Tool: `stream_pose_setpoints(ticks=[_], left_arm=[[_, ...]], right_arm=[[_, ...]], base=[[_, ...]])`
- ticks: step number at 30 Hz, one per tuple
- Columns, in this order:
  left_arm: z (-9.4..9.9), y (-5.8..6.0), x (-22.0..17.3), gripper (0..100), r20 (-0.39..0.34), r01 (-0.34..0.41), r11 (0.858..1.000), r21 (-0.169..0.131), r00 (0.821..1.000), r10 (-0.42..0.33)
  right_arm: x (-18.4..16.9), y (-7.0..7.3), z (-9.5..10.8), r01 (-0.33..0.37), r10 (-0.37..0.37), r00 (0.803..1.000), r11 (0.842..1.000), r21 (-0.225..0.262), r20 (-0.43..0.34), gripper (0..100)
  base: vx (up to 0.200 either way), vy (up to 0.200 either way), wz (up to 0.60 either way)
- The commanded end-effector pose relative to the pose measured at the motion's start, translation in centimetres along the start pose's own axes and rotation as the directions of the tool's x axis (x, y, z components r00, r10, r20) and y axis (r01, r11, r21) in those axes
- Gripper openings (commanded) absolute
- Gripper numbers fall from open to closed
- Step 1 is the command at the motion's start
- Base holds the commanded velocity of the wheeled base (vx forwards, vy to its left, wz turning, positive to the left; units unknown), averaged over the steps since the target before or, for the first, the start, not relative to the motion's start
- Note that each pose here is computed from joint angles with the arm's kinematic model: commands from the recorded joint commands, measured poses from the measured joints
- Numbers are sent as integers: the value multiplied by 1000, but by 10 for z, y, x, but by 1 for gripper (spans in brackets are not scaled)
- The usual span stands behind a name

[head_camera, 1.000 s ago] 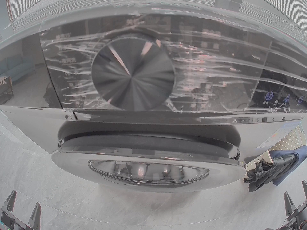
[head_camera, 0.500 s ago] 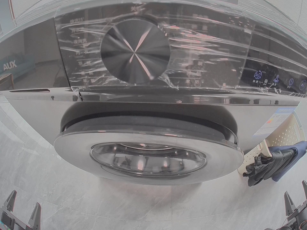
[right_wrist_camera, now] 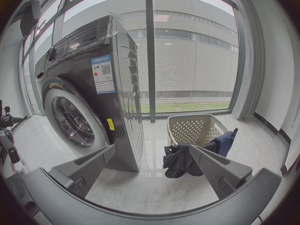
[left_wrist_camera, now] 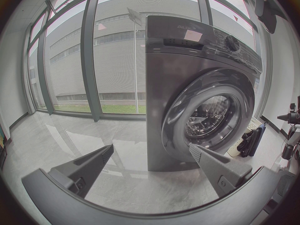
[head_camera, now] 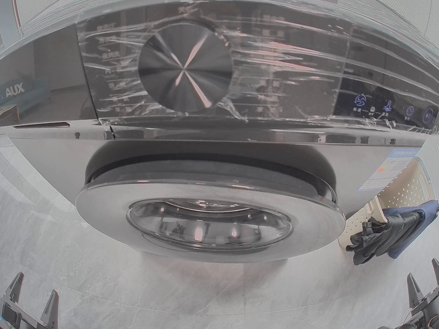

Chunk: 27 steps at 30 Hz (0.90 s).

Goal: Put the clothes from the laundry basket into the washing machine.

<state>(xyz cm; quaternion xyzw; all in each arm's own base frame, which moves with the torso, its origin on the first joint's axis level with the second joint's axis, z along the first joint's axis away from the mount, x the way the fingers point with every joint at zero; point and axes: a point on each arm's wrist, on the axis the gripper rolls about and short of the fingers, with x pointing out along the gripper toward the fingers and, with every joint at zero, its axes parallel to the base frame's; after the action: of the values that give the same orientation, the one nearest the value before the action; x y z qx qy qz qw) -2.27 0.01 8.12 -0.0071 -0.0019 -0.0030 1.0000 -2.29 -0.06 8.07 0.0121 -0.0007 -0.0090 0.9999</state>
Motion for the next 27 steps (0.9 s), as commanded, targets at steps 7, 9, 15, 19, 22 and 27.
stream_pose_setpoints(ticks=[7, 9, 15, 19, 22, 27], left_arm=[[-5, 0, 0, 100, -1, 0, 1000, 0, 1000, 0], [-5, 0, 0, 100, -1, 0, 1000, -1, 1000, 0], [-5, 0, 0, 100, -1, 3, 1000, -3, 1000, -3], [-5, 0, 0, 100, -1, 0, 1000, 2, 1000, 0], [-5, 0, 0, 100, -1, 0, 1000, 0, 1000, 0], [-5, 0, 0, 100, -1, 0, 1000, 2, 1000, 0]], right_arm=[[0, 0, -5, -4, 4, 1000, 1000, -3, -4, 100], [0, 0, -5, -4, 4, 1000, 1000, -6, -8, 100], [0, 0, -6, -7, 7, 1000, 1000, -14, -8, 100], [0, 0, -5, -7, 7, 1000, 1000, -14, -6, 100], [0, 0, -5, -7, 7, 1000, 1000, -12, -5, 100], [0, 0, -5, 8, -8, 1000, 1000, 0, 0, 100]], base=[[0, 0, 0], [0, 0, 0], [0, 100, 0], [0, 150, 0], [0, 0, 0], [0, 0, 0]])
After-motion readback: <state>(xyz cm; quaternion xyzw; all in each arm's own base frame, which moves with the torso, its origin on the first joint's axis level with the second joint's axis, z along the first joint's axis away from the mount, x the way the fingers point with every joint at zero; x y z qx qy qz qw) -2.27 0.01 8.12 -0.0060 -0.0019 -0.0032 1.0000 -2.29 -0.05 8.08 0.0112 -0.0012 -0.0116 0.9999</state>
